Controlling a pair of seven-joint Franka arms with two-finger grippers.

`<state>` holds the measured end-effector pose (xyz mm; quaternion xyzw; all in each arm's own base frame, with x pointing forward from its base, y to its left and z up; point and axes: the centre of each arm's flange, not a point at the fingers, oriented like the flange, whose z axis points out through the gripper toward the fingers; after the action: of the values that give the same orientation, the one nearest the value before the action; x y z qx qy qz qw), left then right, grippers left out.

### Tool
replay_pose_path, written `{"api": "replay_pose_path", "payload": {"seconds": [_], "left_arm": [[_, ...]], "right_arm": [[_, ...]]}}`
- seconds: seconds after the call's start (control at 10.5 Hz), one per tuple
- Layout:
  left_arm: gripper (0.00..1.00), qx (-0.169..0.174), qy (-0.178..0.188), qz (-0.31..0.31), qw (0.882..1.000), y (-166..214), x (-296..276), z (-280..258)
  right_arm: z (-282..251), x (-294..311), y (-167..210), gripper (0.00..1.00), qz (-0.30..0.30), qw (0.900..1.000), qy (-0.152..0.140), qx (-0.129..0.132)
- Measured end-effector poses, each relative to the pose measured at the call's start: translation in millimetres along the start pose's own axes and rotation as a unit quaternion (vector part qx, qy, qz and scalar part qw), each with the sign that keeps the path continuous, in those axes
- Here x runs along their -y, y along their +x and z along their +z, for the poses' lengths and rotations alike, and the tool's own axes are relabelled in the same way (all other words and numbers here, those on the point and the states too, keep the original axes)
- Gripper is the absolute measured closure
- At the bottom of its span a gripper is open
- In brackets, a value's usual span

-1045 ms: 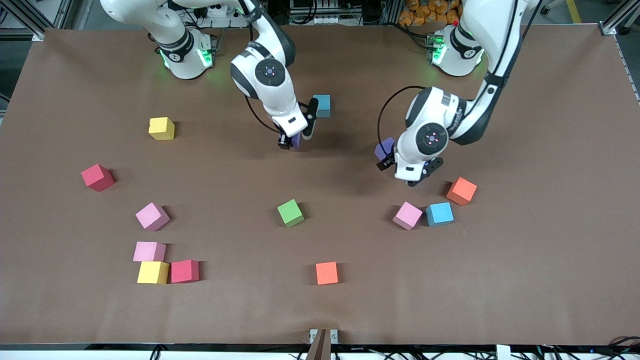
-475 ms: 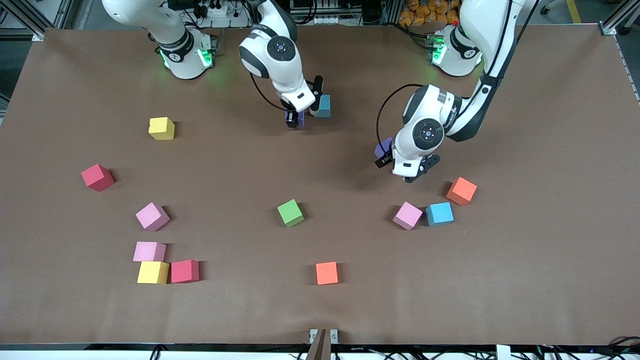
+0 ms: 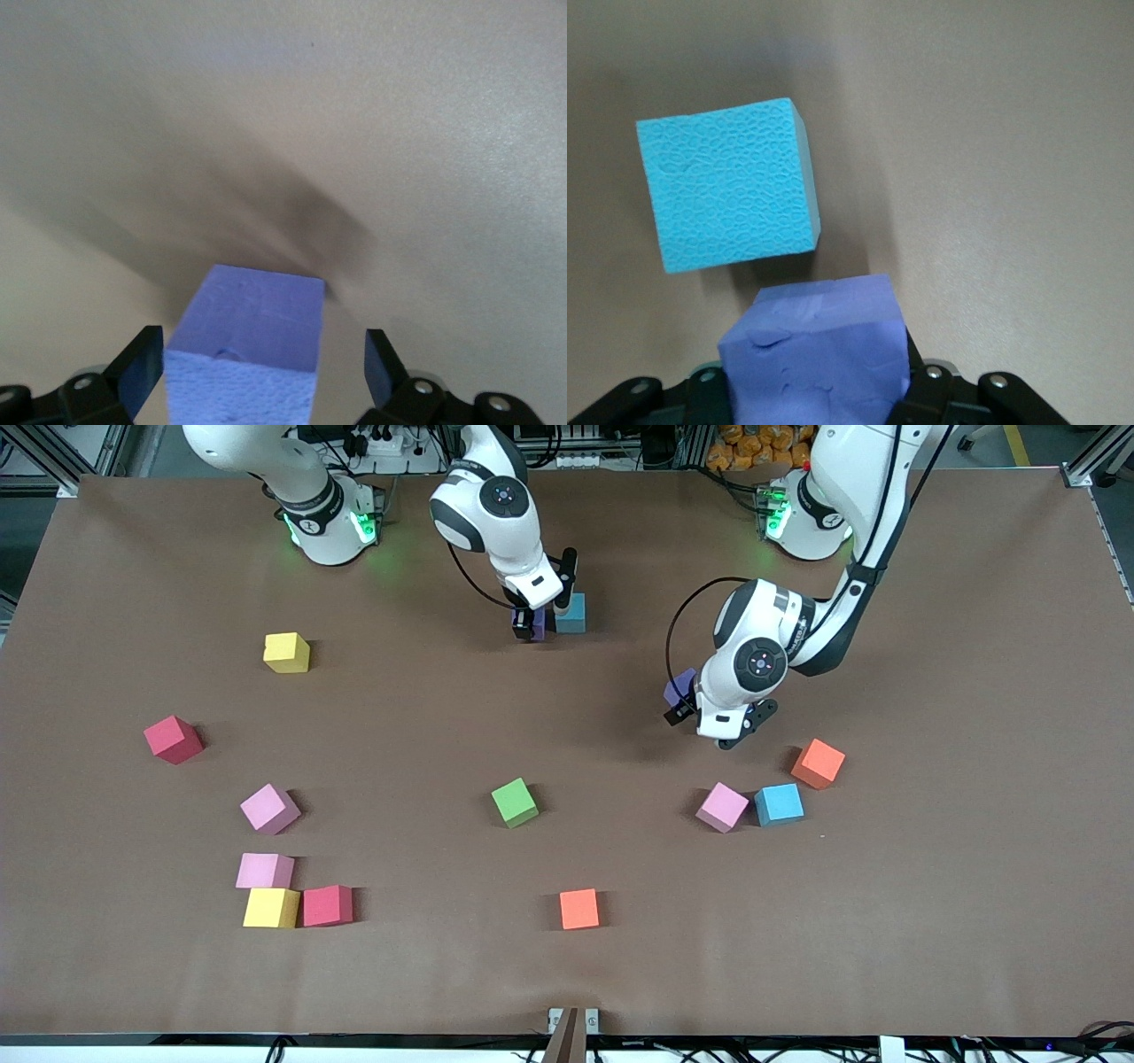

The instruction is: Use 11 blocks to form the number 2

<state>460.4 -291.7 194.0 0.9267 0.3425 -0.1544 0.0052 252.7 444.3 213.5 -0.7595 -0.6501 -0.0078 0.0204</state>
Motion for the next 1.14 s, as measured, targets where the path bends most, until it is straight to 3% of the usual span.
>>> {"api": "replay_pose_path", "payload": {"seconds": [0.28, 0.57, 1.14], "left_arm": [[0.01, 0.034, -0.017, 0.008, 0.999, 7, 3, 8], [0.4, 0.029, -0.023, 0.005, 0.999, 10, 2, 11], [0.45, 0.02, -0.046, -0.01, 0.999, 15, -5, -10]], "right_arm": [[15, 10, 1, 0.39, 0.0, 1.0, -0.003, -0.006], [25, 17, 2, 0.39, -0.001, 1.0, -0.002, -0.005], [26, 25, 5, 0.39, 0.0, 1.0, -0.002, -0.007]]}}
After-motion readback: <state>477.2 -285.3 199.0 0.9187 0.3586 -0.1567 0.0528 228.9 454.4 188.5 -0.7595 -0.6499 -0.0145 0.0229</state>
